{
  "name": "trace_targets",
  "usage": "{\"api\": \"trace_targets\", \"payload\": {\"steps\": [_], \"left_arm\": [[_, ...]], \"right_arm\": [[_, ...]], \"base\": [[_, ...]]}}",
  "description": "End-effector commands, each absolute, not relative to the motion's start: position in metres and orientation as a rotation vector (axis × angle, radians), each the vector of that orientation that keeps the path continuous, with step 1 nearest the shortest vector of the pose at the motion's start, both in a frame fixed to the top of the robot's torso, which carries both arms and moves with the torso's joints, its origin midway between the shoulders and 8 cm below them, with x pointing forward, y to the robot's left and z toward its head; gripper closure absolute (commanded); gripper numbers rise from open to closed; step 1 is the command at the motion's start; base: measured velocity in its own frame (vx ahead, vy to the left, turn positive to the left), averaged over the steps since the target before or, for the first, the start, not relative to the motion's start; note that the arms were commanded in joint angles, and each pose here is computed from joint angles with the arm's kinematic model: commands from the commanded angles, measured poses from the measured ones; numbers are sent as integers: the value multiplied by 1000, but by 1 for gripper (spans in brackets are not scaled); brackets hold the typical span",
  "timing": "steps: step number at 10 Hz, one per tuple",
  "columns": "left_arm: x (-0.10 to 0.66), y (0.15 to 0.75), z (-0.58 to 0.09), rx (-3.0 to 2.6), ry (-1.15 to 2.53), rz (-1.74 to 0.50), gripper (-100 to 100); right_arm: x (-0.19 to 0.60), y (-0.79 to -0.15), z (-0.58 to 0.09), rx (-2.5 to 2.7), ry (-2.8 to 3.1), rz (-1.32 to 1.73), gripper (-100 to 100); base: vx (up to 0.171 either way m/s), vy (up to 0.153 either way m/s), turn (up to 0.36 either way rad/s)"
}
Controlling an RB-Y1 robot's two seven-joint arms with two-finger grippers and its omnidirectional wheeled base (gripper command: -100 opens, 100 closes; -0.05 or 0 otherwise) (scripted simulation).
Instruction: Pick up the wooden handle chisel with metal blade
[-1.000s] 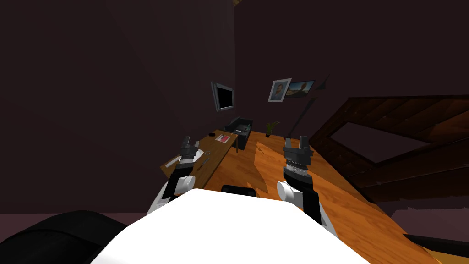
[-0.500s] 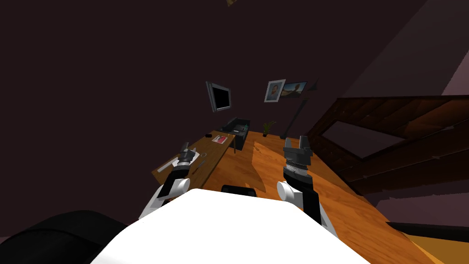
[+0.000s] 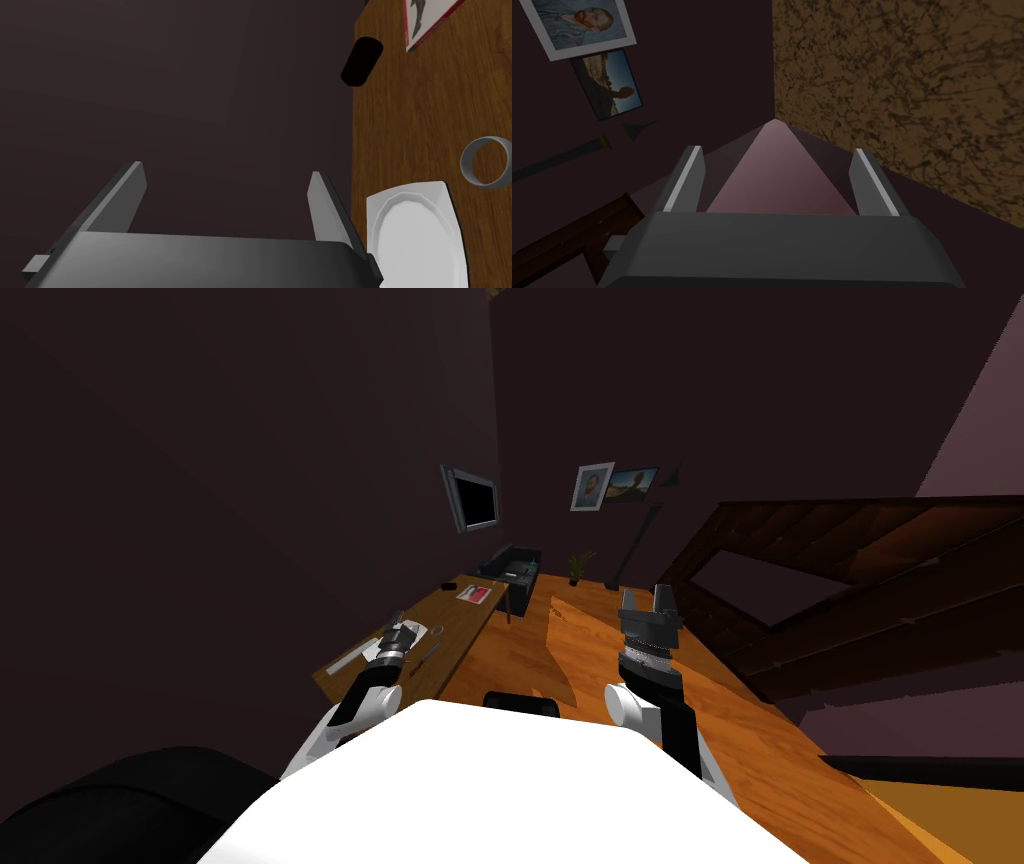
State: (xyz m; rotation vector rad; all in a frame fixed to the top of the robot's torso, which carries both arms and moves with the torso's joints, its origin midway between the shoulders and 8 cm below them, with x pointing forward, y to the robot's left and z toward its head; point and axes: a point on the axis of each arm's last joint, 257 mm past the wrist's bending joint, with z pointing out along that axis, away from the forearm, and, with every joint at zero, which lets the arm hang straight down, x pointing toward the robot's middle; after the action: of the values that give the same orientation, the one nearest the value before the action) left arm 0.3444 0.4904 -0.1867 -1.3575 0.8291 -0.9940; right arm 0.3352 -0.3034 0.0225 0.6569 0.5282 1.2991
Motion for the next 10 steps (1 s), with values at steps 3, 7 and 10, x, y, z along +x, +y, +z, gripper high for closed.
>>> {"api": "trace_targets", "payload": {"steps": [3, 7, 10], "left_arm": [[324, 523, -234, -1497, 836, -901, -100], [289, 564, -285, -1665, 821, -780, -100], [246, 600, -328, -1820, 782, -663, -100]], "right_arm": [[335, -303, 22, 657, 528, 1299, 0], [335, -303, 22, 657, 528, 1299, 0], [335, -303, 22, 657, 528, 1299, 0]], "base": [[40, -24, -77], [49, -28, -78], [55, -27, -95]]}}
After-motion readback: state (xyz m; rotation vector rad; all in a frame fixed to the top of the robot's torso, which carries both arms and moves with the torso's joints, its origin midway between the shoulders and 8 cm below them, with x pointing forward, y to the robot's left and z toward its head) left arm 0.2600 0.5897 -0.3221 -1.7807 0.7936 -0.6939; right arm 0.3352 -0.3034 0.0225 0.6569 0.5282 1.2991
